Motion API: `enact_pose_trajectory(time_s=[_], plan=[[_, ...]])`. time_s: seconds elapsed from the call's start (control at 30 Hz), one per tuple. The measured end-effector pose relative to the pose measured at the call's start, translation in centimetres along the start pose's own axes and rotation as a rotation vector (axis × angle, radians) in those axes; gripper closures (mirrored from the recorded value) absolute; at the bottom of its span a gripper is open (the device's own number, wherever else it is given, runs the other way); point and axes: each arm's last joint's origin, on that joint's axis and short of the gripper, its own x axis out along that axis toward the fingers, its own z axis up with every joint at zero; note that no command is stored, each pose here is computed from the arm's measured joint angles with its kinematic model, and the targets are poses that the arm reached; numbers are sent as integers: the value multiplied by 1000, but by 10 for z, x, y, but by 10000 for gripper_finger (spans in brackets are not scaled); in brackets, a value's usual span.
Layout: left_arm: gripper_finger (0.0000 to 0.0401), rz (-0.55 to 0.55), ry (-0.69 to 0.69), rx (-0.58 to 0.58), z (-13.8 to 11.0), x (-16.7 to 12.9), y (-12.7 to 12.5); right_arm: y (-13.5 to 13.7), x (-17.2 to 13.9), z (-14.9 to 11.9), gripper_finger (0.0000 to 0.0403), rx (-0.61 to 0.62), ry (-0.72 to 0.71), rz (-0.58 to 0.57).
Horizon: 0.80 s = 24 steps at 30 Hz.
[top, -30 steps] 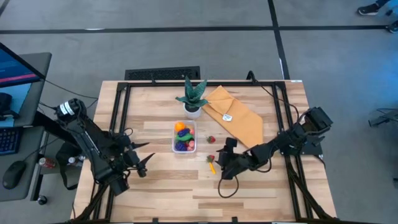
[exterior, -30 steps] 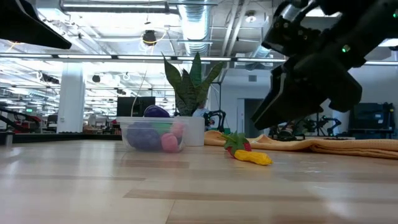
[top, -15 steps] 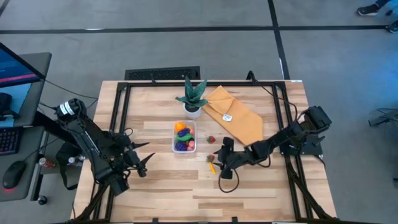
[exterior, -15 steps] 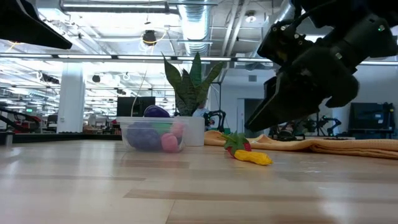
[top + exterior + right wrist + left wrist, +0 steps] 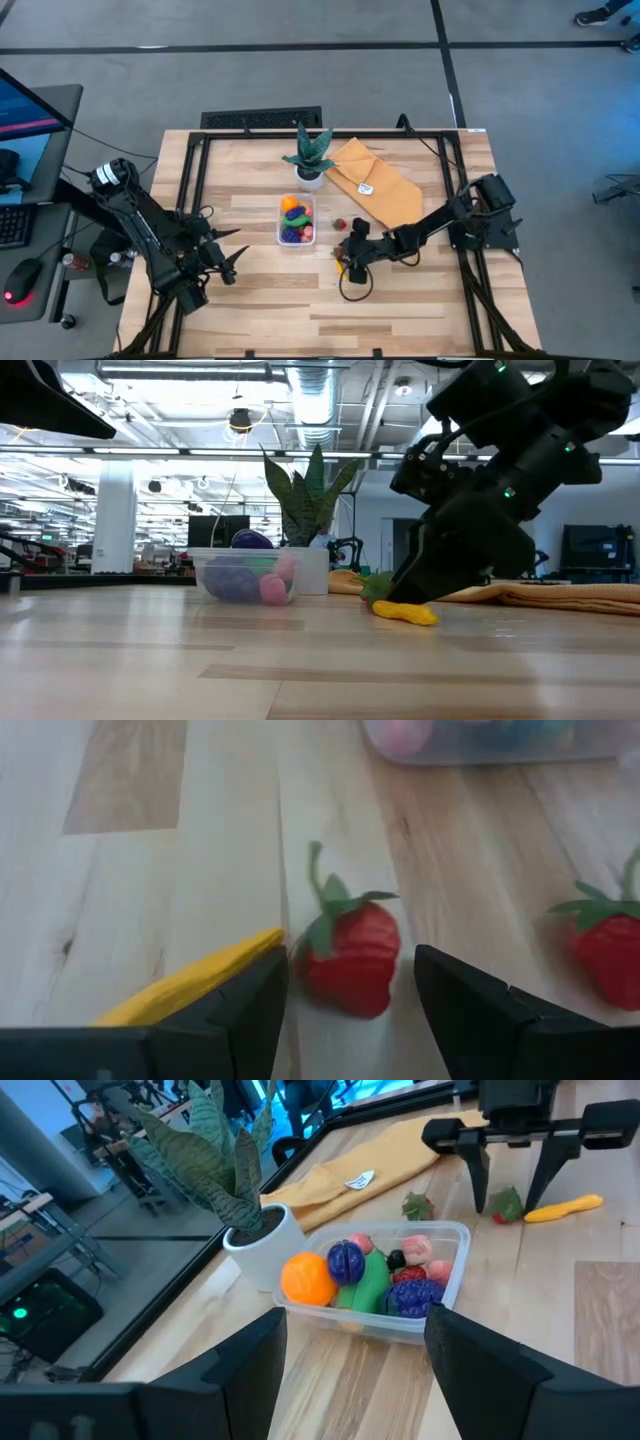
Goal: Pick and placing Produce into tupperware
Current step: Put the bottom strawberry into the transparent bin
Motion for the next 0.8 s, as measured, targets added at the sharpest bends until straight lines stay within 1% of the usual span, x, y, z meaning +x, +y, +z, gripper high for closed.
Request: enact_pose_trajectory(time_s=[0.3,0.63,0.8], plan=[[173,0,2,2,0,0,0,0,0,4,189,-10,-32,15],[173,0,3,2,0,0,0,-1,1,5,190,-21,-38,13],[173,0,3,2,0,0,0,-2,1,5,206,-20,-43,12]])
